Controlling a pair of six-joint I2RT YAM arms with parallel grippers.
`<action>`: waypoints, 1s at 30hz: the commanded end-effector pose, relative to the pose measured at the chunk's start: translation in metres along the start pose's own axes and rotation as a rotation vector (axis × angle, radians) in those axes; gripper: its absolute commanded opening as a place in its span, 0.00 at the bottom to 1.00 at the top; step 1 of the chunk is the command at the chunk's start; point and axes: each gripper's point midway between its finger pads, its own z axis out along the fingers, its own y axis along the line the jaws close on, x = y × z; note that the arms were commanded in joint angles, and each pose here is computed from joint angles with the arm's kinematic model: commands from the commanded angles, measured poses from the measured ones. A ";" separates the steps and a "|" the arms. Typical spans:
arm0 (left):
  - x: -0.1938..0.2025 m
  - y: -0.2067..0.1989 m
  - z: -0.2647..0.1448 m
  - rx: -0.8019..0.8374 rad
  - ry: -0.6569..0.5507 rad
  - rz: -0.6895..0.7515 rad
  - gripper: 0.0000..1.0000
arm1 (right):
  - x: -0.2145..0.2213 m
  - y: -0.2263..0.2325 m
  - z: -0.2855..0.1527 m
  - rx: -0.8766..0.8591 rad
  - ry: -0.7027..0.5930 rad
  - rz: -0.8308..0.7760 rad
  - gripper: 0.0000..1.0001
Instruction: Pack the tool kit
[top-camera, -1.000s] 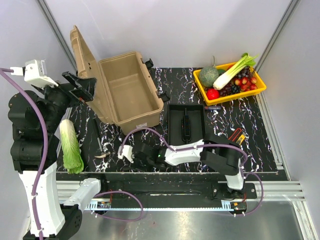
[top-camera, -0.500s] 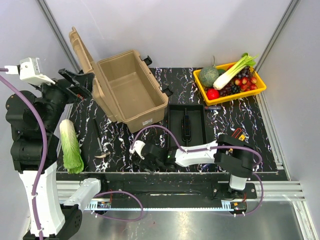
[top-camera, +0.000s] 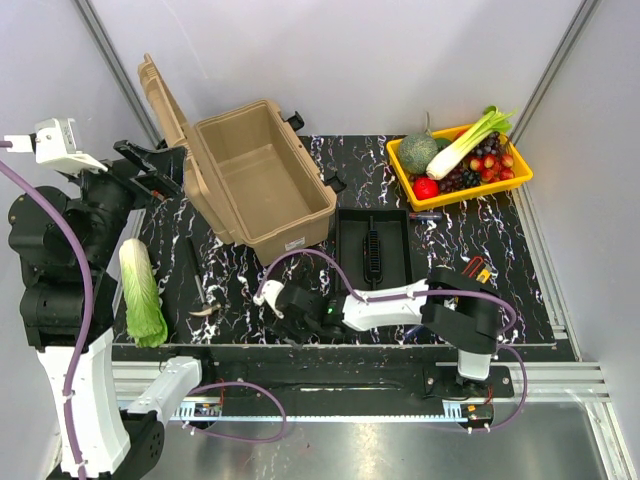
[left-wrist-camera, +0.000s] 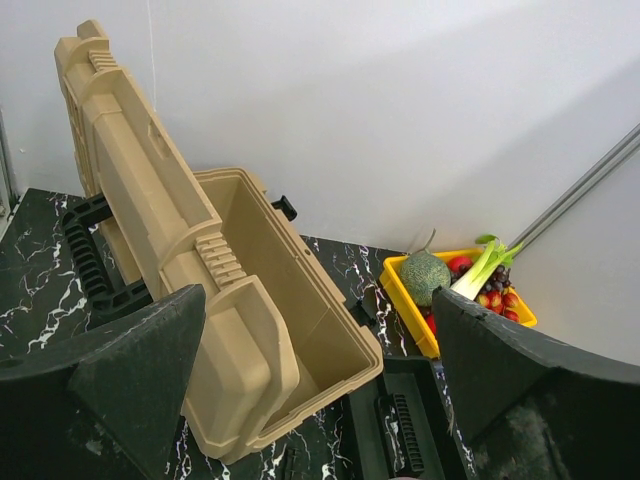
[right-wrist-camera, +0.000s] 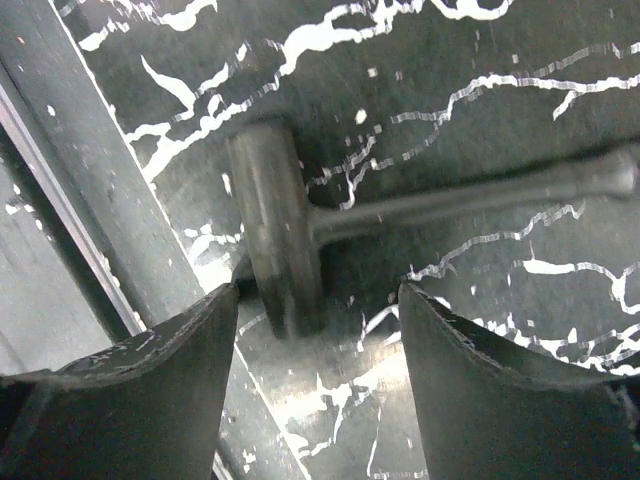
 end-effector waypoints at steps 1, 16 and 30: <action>-0.018 -0.005 0.000 0.012 -0.067 0.021 0.99 | -0.006 0.005 0.017 -0.035 0.009 -0.026 0.68; -0.024 0.001 0.002 -0.018 -0.076 0.070 0.99 | -0.073 -0.001 -0.062 0.007 -0.160 0.000 0.00; -0.027 0.002 -0.001 -0.031 -0.090 0.072 0.99 | -0.160 -0.016 -0.198 0.133 -0.444 0.059 0.00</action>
